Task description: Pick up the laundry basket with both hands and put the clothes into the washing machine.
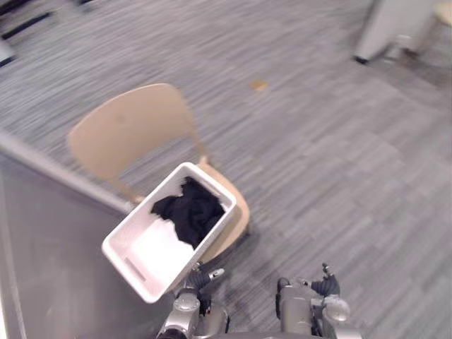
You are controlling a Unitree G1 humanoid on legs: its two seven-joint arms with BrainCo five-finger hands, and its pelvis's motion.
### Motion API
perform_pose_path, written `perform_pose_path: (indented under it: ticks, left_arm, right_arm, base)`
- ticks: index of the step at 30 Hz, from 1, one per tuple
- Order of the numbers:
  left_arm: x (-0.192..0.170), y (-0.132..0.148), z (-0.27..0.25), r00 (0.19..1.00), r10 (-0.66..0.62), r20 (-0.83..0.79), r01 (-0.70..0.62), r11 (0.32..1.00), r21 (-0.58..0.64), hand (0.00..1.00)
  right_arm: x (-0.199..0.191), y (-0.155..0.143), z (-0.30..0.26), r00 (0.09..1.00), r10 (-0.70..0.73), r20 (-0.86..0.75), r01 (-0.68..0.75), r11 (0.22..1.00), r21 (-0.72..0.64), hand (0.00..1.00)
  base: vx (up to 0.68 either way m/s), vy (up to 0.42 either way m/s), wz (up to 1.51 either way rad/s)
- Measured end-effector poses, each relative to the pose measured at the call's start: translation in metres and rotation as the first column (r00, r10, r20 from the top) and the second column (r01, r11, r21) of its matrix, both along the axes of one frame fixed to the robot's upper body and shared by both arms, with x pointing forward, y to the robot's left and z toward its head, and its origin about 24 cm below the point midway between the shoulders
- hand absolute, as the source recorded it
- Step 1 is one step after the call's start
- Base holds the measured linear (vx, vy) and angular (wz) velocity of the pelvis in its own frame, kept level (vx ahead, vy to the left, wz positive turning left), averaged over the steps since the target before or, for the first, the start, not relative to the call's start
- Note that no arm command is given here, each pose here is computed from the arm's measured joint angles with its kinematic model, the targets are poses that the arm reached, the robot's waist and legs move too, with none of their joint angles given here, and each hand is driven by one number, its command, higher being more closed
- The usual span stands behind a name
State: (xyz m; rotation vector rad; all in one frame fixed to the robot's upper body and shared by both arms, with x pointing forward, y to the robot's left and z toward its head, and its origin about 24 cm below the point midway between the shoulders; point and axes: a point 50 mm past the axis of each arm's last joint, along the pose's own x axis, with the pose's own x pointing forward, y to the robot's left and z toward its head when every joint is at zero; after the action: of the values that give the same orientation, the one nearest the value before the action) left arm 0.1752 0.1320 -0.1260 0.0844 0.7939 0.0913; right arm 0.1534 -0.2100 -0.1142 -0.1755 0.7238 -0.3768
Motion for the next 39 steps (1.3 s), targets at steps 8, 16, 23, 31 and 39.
perform_pose_path:
  ticks: [8,16,23,31,39]
  left_arm:
    - [-0.017,0.013,-0.008,0.998,0.046,-0.041,-0.045,0.999,0.016,0.0]
    - [-0.031,0.047,-0.015,0.993,0.051,-0.106,-0.04,0.993,0.107,0.0]
    - [-0.044,0.072,-0.015,0.991,0.045,-0.129,-0.021,0.983,0.181,0.0]
    - [-0.058,0.071,-0.019,0.989,0.043,-0.143,-0.016,0.983,0.183,0.0]
    - [-0.055,0.073,-0.017,0.991,0.0,-0.134,0.025,0.982,0.186,0.0]
  right_arm:
    - [0.023,0.0,0.0,1.0,-0.026,0.003,0.026,1.0,0.014,0.0]
    - [0.021,-0.036,0.004,0.995,-0.095,-0.01,0.094,0.995,-0.042,0.0]
    - [0.056,-0.077,0.095,0.942,0.133,0.309,-0.005,0.925,-0.381,0.0]
    - [0.068,-0.059,0.124,0.847,0.473,0.242,-0.259,0.766,-0.589,0.0]
    - [0.119,-0.023,0.13,0.668,0.737,0.104,-0.519,0.561,-0.645,0.0]
  base:
    - [0.07,-0.048,1.51]
    - [-0.02,0.078,0.45]
    - [-0.06,0.069,0.32]
    - [0.04,-0.111,0.43]
    - [0.1,-0.078,0.42]
